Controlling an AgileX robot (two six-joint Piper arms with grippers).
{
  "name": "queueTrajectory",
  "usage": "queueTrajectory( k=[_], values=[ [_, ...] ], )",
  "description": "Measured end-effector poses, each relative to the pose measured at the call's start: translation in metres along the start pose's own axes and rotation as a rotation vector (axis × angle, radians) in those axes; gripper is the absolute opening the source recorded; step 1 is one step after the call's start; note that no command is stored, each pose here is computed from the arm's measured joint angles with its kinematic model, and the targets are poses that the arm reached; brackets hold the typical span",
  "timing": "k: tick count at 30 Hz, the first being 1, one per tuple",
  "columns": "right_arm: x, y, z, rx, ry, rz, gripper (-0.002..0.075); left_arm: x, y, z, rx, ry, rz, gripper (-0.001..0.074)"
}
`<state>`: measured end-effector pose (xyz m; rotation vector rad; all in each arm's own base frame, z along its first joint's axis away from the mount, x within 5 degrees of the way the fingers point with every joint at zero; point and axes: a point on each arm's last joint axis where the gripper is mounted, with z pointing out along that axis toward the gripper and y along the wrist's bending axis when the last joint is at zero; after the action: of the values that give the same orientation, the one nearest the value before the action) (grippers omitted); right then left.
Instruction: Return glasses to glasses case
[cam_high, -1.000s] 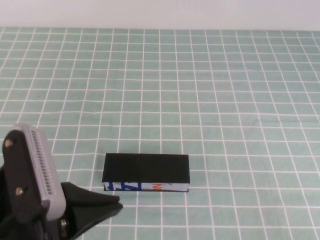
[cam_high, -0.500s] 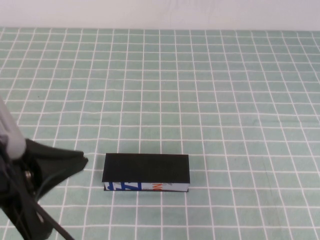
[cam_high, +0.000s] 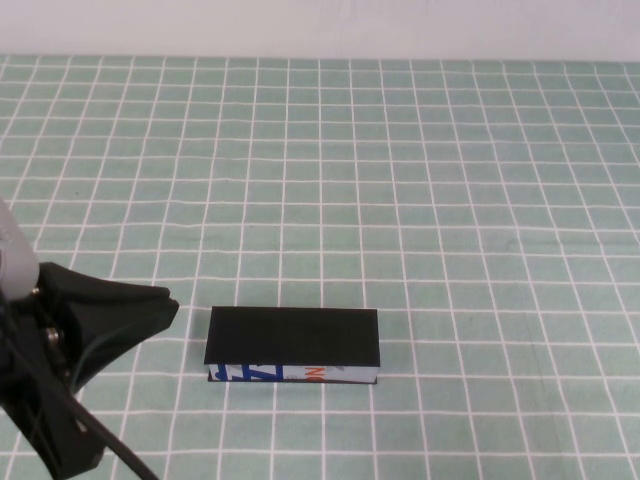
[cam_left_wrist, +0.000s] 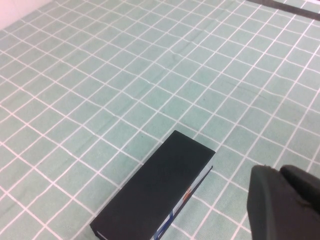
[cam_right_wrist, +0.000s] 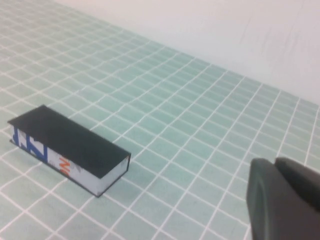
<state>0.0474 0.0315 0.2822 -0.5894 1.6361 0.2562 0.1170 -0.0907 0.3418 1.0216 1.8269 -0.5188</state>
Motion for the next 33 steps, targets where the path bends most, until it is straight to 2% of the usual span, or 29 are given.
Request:
queueTrajectory(
  k=[15, 27, 29, 33],
  values=[
    [0.029, 0.006, 0.008, -0.037, 0.119, 0.013, -0.0011, 0.0, 0.0, 0.0, 0.003, 0.002, 0.0, -0.0002],
    [0.031, 0.007, 0.008, -0.048, 0.143, 0.013, -0.0011, 0.0, 0.0, 0.0, -0.003, 0.004, 0.005, -0.0002],
    [0.031, 0.007, 0.008, -0.048, 0.143, 0.013, -0.0011, -0.001, 0.002, 0.0, -0.025, -0.009, 0.007, -0.0002],
    [0.031, 0.007, 0.008, -0.049, 0.144, 0.013, -0.0011, -0.003, 0.007, -0.01, -0.154, -0.081, 0.056, -0.0002]
  ],
)
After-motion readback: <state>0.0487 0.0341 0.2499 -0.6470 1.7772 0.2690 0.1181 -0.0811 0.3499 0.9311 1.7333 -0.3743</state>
